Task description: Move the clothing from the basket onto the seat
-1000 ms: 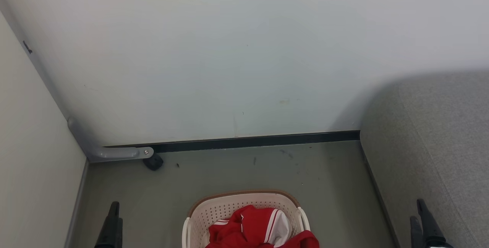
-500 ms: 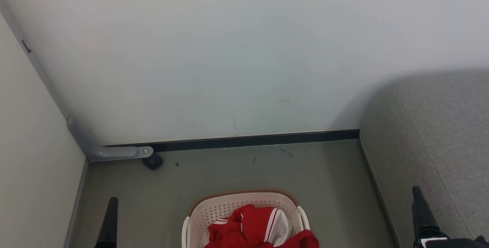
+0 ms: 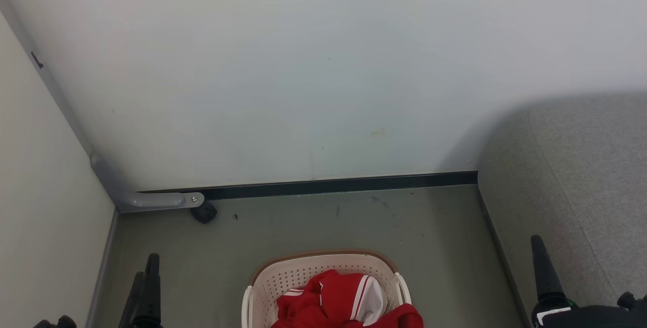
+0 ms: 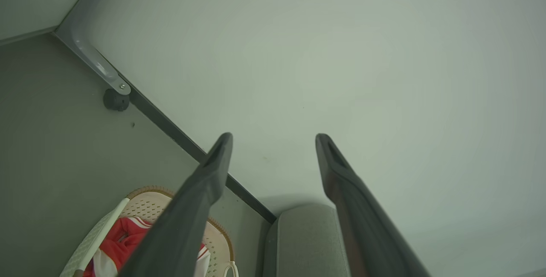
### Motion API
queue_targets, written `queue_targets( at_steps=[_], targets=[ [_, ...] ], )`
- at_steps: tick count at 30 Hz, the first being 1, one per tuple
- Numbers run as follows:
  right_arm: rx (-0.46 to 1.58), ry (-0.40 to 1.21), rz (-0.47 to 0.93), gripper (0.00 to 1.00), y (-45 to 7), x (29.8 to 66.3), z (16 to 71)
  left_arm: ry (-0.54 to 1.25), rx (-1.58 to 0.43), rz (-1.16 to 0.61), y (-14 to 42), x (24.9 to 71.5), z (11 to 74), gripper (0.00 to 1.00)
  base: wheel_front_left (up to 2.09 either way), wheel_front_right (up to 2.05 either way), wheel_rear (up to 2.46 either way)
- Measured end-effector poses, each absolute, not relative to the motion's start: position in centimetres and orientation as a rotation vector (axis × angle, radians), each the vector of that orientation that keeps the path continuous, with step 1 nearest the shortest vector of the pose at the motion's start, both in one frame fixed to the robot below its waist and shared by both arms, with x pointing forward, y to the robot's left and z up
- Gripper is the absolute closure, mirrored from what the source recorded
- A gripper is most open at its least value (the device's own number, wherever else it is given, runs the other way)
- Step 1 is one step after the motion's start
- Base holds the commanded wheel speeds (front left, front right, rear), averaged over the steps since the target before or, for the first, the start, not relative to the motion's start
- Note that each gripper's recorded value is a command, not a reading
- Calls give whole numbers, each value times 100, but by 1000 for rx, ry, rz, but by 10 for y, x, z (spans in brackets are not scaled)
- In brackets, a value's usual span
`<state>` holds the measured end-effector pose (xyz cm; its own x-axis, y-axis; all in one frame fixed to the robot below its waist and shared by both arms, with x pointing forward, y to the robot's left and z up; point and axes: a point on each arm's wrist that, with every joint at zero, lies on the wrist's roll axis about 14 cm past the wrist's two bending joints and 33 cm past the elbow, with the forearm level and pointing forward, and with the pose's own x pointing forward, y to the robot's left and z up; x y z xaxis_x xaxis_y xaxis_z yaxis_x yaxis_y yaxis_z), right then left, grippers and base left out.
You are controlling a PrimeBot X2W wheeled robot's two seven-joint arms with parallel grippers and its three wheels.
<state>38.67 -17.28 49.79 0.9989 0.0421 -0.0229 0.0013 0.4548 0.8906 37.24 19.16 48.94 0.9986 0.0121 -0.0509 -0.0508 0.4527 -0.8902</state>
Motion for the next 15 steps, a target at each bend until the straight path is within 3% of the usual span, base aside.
queue_targets(
  at_steps=[15],
  targets=[
    [740, 42, 90, 0, -163, 393, 506, 17, -709, -7, 193, 374, 502, 0, 0, 0, 0]
  ],
)
